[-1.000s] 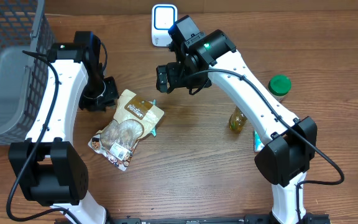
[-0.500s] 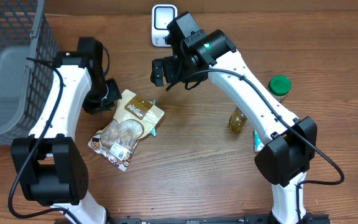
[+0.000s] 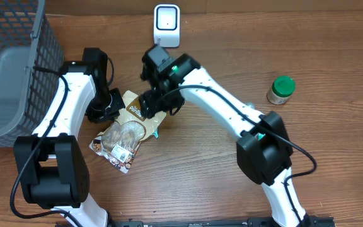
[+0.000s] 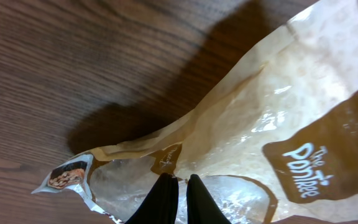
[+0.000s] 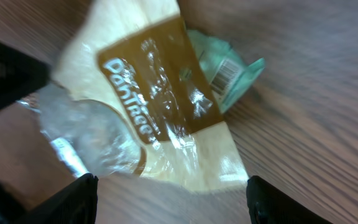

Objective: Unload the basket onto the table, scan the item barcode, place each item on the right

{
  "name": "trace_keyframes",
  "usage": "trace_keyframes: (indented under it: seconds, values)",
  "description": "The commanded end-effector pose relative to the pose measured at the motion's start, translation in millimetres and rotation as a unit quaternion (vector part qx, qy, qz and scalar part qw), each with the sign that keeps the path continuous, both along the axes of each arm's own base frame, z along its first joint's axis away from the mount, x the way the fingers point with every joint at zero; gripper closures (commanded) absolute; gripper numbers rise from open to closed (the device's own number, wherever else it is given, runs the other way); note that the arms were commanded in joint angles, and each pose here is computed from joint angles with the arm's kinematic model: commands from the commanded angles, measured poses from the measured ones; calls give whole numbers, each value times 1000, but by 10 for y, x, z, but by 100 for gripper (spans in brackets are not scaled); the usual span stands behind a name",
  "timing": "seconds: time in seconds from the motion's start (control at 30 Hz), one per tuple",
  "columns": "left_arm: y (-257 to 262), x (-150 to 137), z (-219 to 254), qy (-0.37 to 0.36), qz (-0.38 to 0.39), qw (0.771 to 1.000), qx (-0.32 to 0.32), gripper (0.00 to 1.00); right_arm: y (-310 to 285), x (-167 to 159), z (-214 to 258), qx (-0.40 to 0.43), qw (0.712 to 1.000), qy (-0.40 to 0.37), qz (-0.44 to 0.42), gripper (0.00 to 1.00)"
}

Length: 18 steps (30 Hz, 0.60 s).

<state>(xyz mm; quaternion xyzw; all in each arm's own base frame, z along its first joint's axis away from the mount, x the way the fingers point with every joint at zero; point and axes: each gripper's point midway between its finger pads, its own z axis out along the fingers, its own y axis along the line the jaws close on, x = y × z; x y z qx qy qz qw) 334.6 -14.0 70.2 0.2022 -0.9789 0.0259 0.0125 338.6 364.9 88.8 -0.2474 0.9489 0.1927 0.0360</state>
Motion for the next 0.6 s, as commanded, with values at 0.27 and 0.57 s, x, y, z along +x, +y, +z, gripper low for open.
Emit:
trace_keyframes:
  seconds: [0.27, 0.57]
  values:
    - [18, -67, -99, 10, 1, 1000, 5, 91, -1, -10, -487, 9, 1000, -3, 11, 27]
    - [16, -62, -99, 8, 1, 1000, 5, 91, 21, -54, -529, 20, 1000, 8, 14, 75]
